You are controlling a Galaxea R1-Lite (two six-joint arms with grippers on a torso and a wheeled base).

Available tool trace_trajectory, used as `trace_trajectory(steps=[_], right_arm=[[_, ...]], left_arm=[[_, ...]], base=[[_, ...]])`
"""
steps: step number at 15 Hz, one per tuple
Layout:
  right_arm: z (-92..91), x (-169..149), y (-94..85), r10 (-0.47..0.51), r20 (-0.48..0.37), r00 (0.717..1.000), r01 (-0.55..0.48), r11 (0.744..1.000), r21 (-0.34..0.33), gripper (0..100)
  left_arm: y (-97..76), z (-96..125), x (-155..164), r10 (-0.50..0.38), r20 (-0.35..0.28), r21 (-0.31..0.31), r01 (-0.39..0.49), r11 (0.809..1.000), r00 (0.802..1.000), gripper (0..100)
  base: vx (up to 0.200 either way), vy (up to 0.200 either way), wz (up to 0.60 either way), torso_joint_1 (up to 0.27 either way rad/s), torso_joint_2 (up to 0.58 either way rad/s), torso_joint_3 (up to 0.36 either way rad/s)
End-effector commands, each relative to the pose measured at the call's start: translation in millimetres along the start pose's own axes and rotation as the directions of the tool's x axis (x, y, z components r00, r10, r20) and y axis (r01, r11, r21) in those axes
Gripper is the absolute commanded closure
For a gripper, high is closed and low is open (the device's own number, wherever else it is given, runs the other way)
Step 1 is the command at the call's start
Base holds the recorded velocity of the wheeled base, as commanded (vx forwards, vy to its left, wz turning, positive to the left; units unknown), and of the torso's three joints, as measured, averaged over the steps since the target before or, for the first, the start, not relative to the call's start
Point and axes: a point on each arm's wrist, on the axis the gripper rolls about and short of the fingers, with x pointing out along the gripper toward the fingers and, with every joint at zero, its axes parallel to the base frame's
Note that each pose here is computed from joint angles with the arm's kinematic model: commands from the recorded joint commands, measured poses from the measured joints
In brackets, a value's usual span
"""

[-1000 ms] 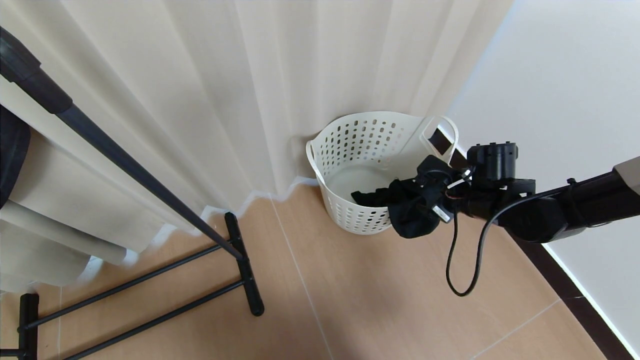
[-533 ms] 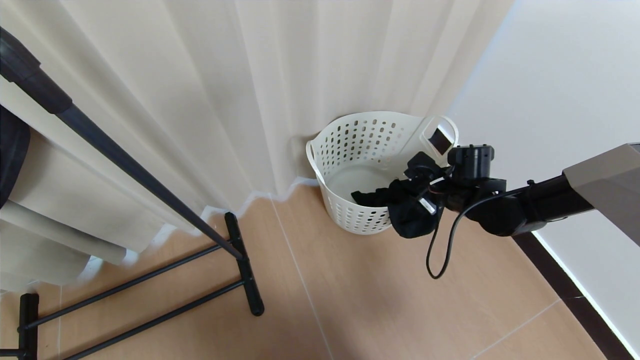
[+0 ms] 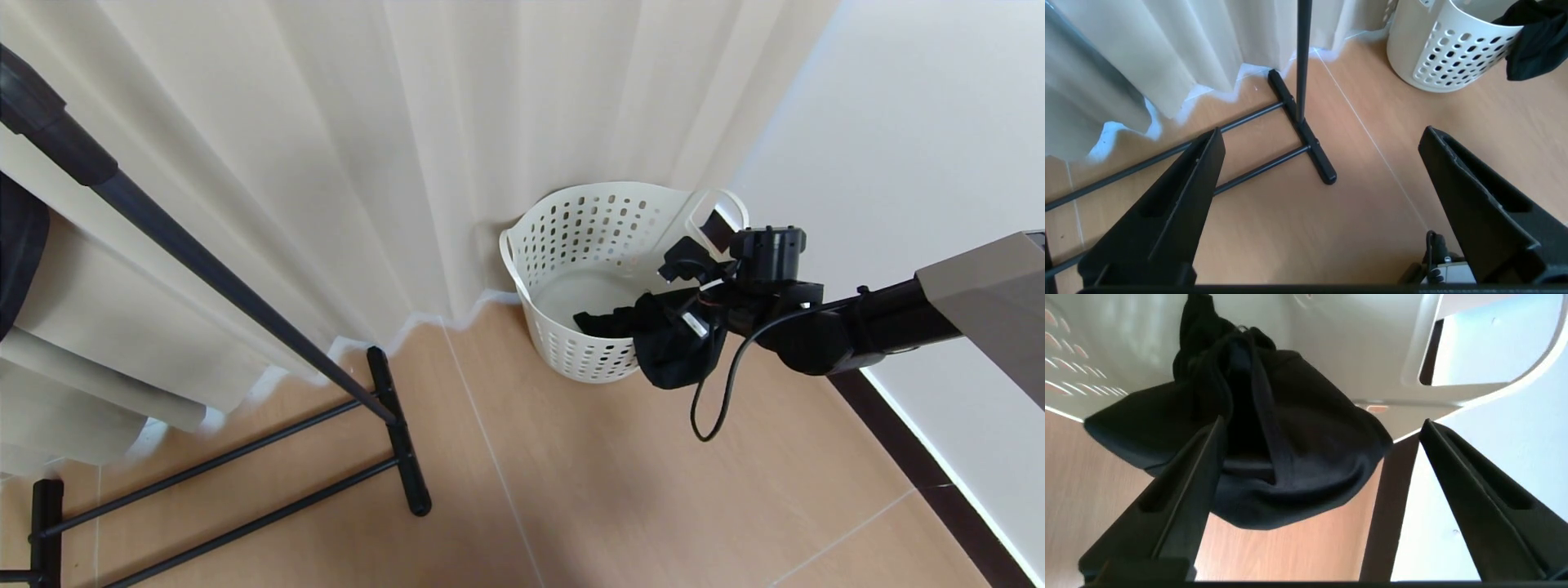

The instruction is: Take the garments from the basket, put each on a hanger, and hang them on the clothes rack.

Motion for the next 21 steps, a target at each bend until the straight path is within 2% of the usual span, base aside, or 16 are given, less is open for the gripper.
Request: trace_trajectory(steps=[1,3,7,12,16,21], right_arm=[[3.4,-2.9,-4.2,-0.009,0.011,1.000,0.009,1.000,0.003,0],[1.0,-0.4,-8.6,-0.017,0.005,1.000,0.017,1.000,0.006,0],[-4.5,7.1,-0.8,-0.005,-0.009,1.000,0.005,1.000,0.001,0],[-2.0,7.9,1.1,-0.001,-0.004,1.000,0.001,1.000,-0.001,0],[-0.1,23.2,6.8,-0.004,0.007,1.000,0.004,1.000,0.000,0],[0.6,27.4,7.6,-0.006,0.013,1.000,0.006,1.000,0.001,0]], left_arm=[[0.0,-0.4,0.1,0.001,-0.001,0.002,-0.001,1.000,1.000,0],[0.0,-0.4,0.1,0.001,-0.001,-0.001,-0.001,1.000,1.000,0],[0.1,-0.4,0.1,0.002,-0.001,-0.001,-0.002,1.000,1.000,0],[0.1,-0.4,0.1,0.002,-0.001,0.000,-0.002,1.000,1.000,0],[0.1,-0.4,0.1,0.002,-0.001,0.000,-0.002,1.000,1.000,0],[0.0,-0.4,0.1,0.001,-0.001,-0.001,-0.001,1.000,1.000,0]], base=[[0.000,0.000,0.00,0.000,0.00,0.000],[0.000,0.000,0.00,0.000,0.00,0.000],[0.000,0.000,0.00,0.000,0.00,0.000],[0.000,0.000,0.00,0.000,0.00,0.000],[0.000,0.000,0.00,0.000,0.00,0.000],[0.000,0.000,0.00,0.000,0.00,0.000]])
